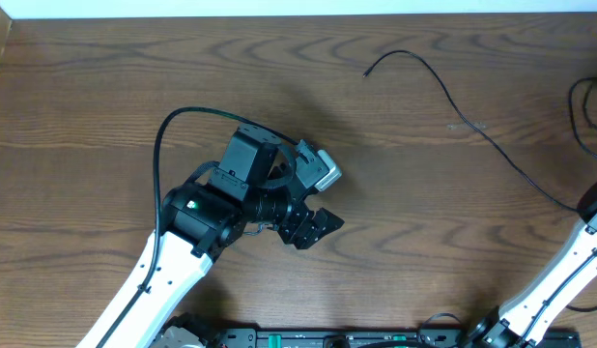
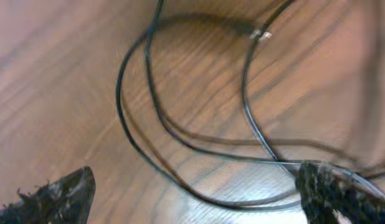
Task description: Untangle cables
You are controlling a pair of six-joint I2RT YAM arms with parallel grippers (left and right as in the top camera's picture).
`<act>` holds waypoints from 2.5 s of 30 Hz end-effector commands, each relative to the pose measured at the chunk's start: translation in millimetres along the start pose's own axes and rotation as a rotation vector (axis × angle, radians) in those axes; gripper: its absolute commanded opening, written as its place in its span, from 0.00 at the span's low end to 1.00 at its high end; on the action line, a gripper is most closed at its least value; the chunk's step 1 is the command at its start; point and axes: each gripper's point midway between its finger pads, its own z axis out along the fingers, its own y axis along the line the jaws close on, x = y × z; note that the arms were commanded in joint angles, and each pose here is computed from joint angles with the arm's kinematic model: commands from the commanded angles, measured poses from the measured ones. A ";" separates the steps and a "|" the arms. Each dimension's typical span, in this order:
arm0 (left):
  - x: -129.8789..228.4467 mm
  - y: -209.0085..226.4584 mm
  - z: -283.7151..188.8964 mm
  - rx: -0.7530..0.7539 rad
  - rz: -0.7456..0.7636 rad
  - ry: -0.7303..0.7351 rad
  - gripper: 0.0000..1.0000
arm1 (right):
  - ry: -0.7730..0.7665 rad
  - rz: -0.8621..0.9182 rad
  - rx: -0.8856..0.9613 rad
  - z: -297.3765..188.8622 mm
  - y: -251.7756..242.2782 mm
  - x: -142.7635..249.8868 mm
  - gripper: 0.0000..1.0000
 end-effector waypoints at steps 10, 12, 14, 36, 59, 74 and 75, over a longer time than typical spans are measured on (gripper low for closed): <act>-3.2 6.6 -4.9 -0.059 0.020 -0.007 0.79 | 0.009 -0.281 -0.165 -60.5 103.6 19.8 0.99; -3.0 6.7 -4.9 -0.059 0.024 -0.006 0.79 | 0.033 -0.391 -0.202 -59.3 132.0 35.4 0.99; -3.1 7.3 -5.0 -0.062 0.032 -0.006 0.79 | 0.065 -0.503 -0.226 -55.9 163.3 56.6 0.99; -0.4 16.2 -5.6 -0.114 0.036 0.009 0.79 | 0.278 -0.850 -0.066 1.3 249.0 188.7 0.98; -1.9 10.2 -5.3 -0.080 0.025 0.000 0.79 | 0.430 -0.890 0.005 50.0 201.5 225.0 0.60; -1.9 10.2 -5.4 -0.080 0.026 -0.001 0.79 | 0.468 -0.935 0.022 61.3 190.1 238.0 0.42; -1.9 10.2 -5.4 -0.080 0.027 -0.001 0.79 | 0.474 -0.935 0.023 64.2 188.3 240.9 0.39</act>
